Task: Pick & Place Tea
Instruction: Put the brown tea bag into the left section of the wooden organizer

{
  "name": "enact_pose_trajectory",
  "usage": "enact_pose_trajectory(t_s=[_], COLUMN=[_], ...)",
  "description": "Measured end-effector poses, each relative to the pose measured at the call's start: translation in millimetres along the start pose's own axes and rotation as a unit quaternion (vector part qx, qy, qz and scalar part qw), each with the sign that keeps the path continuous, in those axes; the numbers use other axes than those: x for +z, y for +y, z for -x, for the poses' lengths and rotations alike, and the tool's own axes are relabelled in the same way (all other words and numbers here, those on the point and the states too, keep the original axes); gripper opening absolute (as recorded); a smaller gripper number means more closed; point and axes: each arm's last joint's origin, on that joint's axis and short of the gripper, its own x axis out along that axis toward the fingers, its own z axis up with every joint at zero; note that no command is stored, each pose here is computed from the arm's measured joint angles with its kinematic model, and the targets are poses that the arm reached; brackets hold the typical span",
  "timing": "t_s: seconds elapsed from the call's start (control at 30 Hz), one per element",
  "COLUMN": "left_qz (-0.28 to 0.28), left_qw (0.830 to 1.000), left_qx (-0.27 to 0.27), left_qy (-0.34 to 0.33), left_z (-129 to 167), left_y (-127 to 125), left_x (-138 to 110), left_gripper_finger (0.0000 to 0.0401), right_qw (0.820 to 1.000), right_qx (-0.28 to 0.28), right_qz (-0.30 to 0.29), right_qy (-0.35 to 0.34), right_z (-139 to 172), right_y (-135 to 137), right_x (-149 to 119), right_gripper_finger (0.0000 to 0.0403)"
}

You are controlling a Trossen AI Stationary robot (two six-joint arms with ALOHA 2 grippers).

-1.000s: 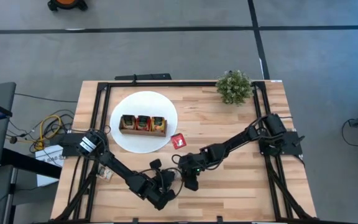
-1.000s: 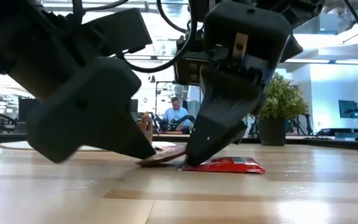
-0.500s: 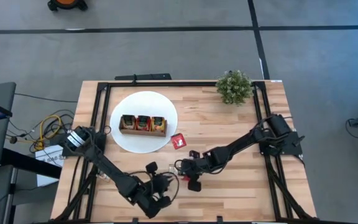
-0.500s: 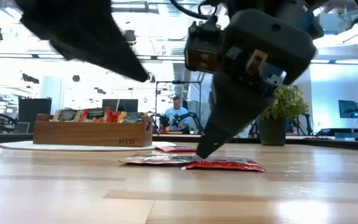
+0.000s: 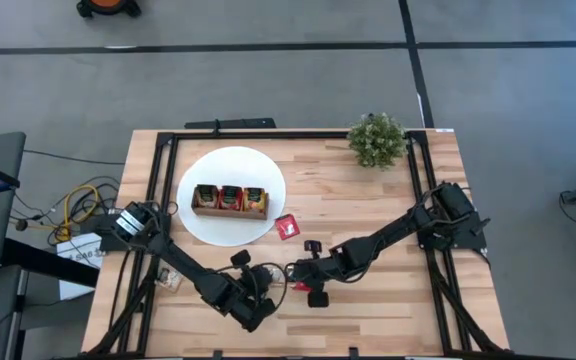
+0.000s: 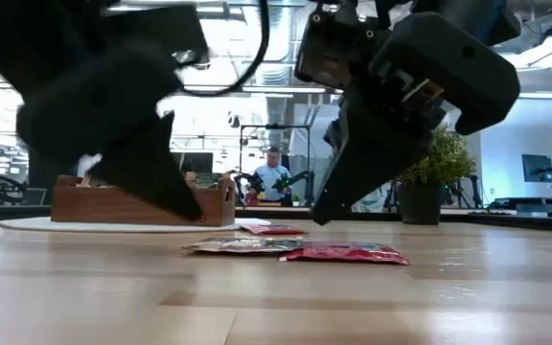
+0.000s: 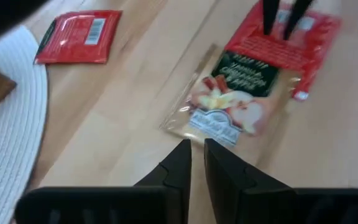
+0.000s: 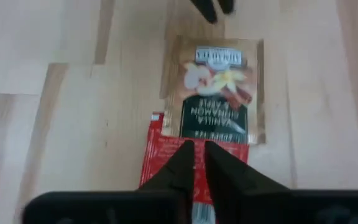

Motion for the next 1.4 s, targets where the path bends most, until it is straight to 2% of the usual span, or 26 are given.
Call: enact_pose_trajectory(t_s=[0.13, 0.23, 0.3, 0.4, 0.47, 0.53, 0.67, 0.8, 0.93, 1.07, 1.23, 1.4], left_qz=[0.004, 0.006, 0.007, 0.004, 0.006, 0.003, 0.003, 0.001, 0.0, -0.017, -0.033, -0.024], left_qw=[1.0, 1.0, 1.0, 1.0, 0.999, 0.999, 0.999, 0.999, 0.999, 0.999, 0.997, 0.995], left_qx=[-0.01, -0.021, -0.025, -0.026, -0.028, -0.029, -0.032, -0.037, -0.038, -0.04, -0.062, -0.044], left_qy=[0.006, 0.008, 0.012, 0.017, 0.015, 0.017, 0.015, 0.015, 0.015, 0.005, -0.037, -0.091], left_z=[-10.9, -16.5, -18.4, -22.3, -25.7, -26.6, -28.1, -28.4, -28.6, -23.7, 5.2, 38.9], left_y=[1.5, 1.3, 1.5, 1.0, -1.2, -1.5, -3.0, -3.6, -3.9, -7.2, -15.6, -8.6], left_x=[-5.7, -7.3, -7.3, -9.4, -11.6, -12.3, -13.2, -13.0, -13.0, -9.7, 9.3, 31.7], left_gripper_finger=[0.0037, 0.0037, 0.0037, 0.0037, 0.0037, 0.0037, 0.0037, 0.0037, 0.0037, 0.0037, 0.0037, 0.0044], right_qw=[0.997, 0.984, 0.964, 0.924, 0.903, 0.888, 0.868, 0.855, 0.851, 0.851, 0.859, 0.854], right_qx=[-0.012, -0.012, -0.015, -0.036, -0.051, -0.085, -0.127, -0.188, -0.219, -0.219, -0.225, -0.238], right_qz=[0.073, 0.178, 0.264, 0.381, 0.427, 0.451, 0.48, 0.483, 0.476, 0.477, 0.46, 0.462], right_qy=[-0.009, -0.015, -0.016, -0.011, -0.017, -0.017, -0.002, 0.021, 0.019, 0.016, 0.003, -0.002], right_z=[0.0, 0.7, 0.7, -2.5, -2.5, -6.0, -9.0, -10.9, -8.7, -6.9, -5.7, -4.2], right_y=[-0.5, 4.4, 10.5, 18.9, 24.3, 26.7, 31.8, 35.2, 37.9, 40.4, 45.0, 49.0], right_x=[1.5, 1.5, -0.1, -5.1, -5.1, -5.3, -10.3, -17.0, -16.5, -16.5, -16.7, -17.1], right_gripper_finger=[0.0088, 0.0143, 0.0178, 0.0217, 0.023, 0.0232, 0.0216, 0.0174, 0.0105, 0.002, 0.0008, 0.0002])
